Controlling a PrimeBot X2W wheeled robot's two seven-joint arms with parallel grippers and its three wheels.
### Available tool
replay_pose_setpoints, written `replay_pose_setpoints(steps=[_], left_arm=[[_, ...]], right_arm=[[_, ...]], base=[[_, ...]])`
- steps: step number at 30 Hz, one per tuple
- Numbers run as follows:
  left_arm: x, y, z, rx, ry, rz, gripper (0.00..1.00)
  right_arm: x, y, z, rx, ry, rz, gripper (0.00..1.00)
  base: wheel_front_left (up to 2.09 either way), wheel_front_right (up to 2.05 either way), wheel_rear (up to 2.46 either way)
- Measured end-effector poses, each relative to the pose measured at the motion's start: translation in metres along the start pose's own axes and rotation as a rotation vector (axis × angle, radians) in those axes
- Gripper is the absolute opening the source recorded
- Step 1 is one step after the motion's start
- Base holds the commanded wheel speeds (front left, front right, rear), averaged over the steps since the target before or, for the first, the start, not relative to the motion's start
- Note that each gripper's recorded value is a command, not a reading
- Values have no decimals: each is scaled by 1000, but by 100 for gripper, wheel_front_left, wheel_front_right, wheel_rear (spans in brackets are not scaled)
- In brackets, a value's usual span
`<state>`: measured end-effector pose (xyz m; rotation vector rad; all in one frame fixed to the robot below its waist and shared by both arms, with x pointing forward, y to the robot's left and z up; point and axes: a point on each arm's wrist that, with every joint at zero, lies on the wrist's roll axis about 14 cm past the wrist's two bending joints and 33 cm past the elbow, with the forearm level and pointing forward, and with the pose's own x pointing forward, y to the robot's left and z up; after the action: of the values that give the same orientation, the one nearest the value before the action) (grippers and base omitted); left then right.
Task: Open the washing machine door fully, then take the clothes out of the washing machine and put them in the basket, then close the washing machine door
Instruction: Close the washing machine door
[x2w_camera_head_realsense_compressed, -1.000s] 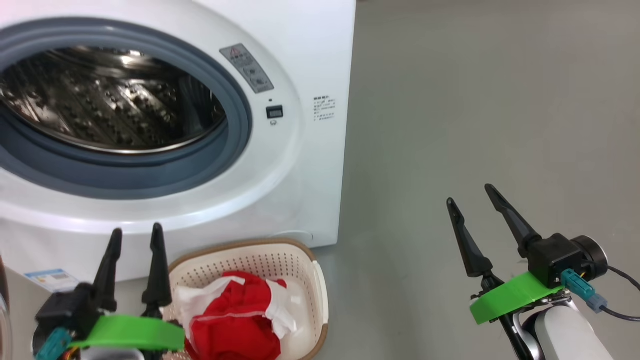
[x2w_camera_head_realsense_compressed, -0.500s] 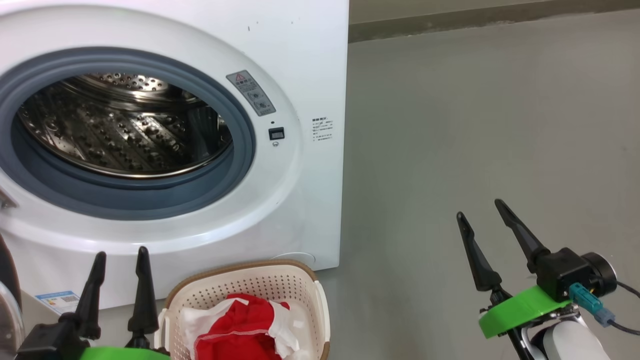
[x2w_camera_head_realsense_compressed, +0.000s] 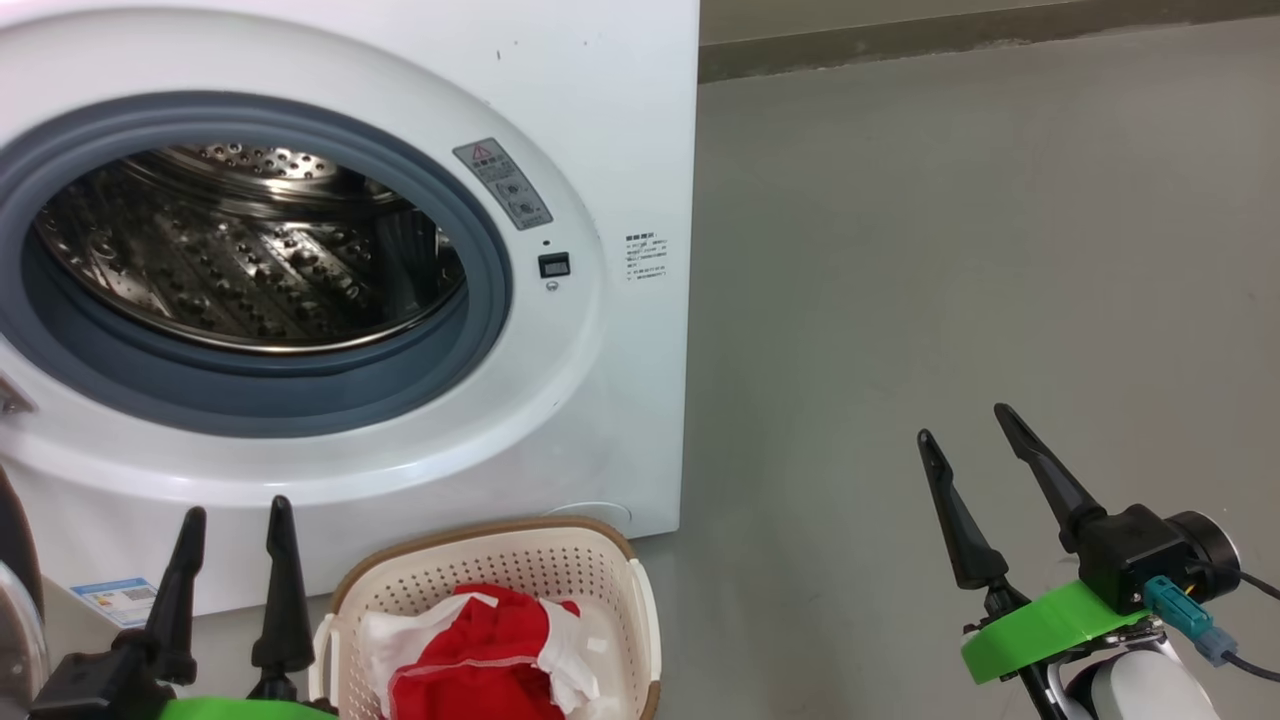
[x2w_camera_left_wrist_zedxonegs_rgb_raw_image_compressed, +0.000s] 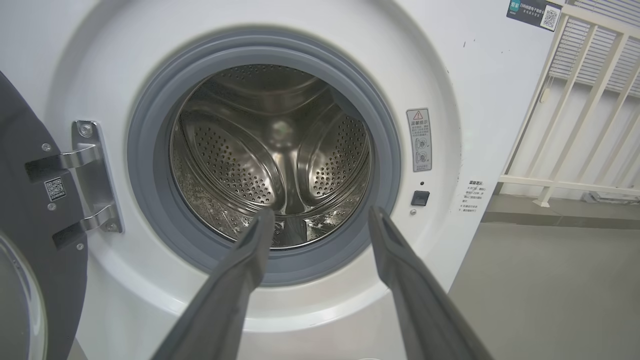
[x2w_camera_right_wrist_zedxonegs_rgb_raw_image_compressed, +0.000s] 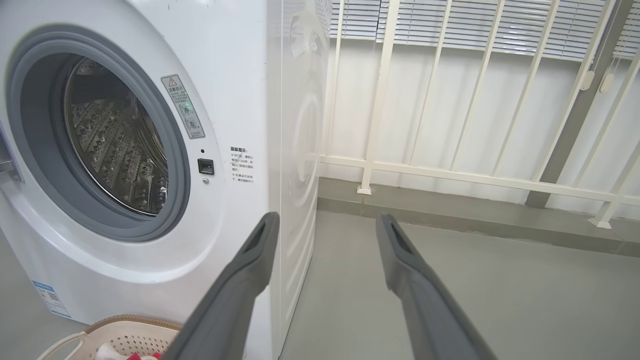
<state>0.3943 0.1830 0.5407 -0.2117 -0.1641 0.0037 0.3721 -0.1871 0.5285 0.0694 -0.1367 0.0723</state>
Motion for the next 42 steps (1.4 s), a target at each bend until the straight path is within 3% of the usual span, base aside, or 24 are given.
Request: replay_pose_setpoints(steps=[20, 42], left_arm=[[-1, 7, 1, 28, -1, 18, 100], [-3, 7, 2, 45, 1, 8, 100]], right_arm=[[6, 6, -2, -5, 2, 20, 100], [8, 10, -2, -4, 3, 31, 100]], base=[[-14, 14, 0], [-147, 147, 0]])
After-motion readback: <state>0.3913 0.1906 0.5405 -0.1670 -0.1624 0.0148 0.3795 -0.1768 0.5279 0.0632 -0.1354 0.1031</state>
